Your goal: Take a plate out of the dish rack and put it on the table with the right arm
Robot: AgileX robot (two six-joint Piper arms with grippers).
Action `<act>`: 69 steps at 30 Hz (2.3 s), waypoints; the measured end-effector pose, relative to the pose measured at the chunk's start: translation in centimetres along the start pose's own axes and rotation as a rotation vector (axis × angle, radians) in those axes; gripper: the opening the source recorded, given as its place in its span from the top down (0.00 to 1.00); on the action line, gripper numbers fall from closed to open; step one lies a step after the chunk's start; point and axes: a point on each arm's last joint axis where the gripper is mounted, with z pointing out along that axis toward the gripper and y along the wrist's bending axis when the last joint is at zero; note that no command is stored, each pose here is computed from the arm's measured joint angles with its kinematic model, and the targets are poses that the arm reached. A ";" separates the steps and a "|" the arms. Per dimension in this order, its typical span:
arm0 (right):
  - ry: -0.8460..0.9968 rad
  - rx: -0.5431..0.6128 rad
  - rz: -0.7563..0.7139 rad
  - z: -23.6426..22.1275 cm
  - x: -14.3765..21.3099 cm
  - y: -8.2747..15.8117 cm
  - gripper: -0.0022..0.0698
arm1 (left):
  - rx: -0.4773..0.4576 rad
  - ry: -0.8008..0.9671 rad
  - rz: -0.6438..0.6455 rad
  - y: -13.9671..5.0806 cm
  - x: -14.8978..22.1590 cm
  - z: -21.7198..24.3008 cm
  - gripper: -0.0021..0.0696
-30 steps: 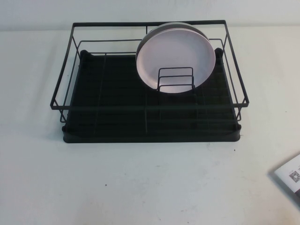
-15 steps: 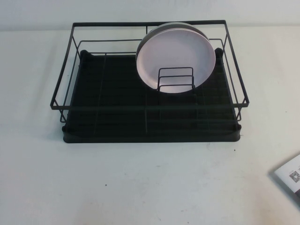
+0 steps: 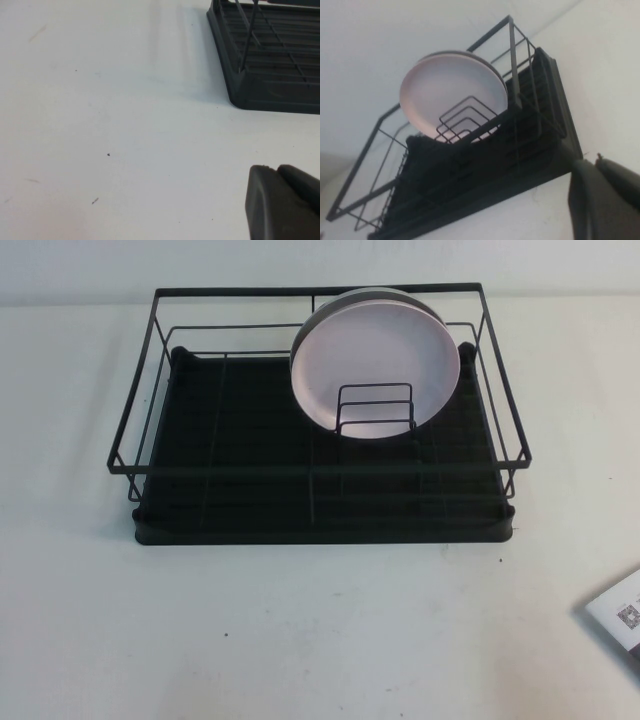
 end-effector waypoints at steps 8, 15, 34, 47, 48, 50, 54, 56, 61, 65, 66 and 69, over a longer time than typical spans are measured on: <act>0.294 0.131 -0.263 5.0 -5.7 4.0 1.00 | 0.000 0.000 0.000 0.0 0.0 0.0 0.98; 0.415 0.130 -0.445 13.8 -11.0 5.9 0.99 | 0.000 0.000 0.000 0.0 0.0 0.0 0.98; 0.690 -0.309 -0.934 35.7 -12.6 10.7 0.90 | 0.000 0.000 0.000 0.0 0.0 0.0 0.98; 0.668 -0.574 -1.285 39.9 -9.6 13.3 0.53 | 0.000 0.000 0.000 0.0 0.0 0.0 0.98; 0.665 -0.586 -1.300 39.9 -9.4 13.5 0.53 | 0.000 0.000 0.000 0.0 0.0 0.0 0.98; 0.669 -0.597 -1.316 40.1 -9.0 13.5 0.54 | 0.000 0.000 0.000 0.0 0.0 0.0 0.98; 0.665 -0.584 -1.343 40.7 -8.4 13.2 0.55 | 0.000 0.000 0.000 0.0 0.0 0.0 0.98; 0.661 -0.573 -1.350 41.0 -8.3 12.9 0.55 | 0.000 0.000 0.000 0.0 0.0 0.0 0.98; 0.652 -0.560 -1.357 41.2 -8.2 12.7 0.55 | 0.000 0.000 0.000 0.0 0.0 0.0 0.98; 0.646 -0.549 -1.362 41.4 -8.1 12.6 0.55 | 0.000 0.000 0.000 0.0 0.0 0.0 0.98; 0.645 -0.546 -1.364 41.5 -8.1 12.5 0.55 | 0.000 0.000 0.000 0.0 0.0 0.0 0.98; 0.658 -0.541 -1.361 41.9 -7.6 12.0 0.55 | 0.000 0.000 0.000 0.0 0.0 0.0 0.98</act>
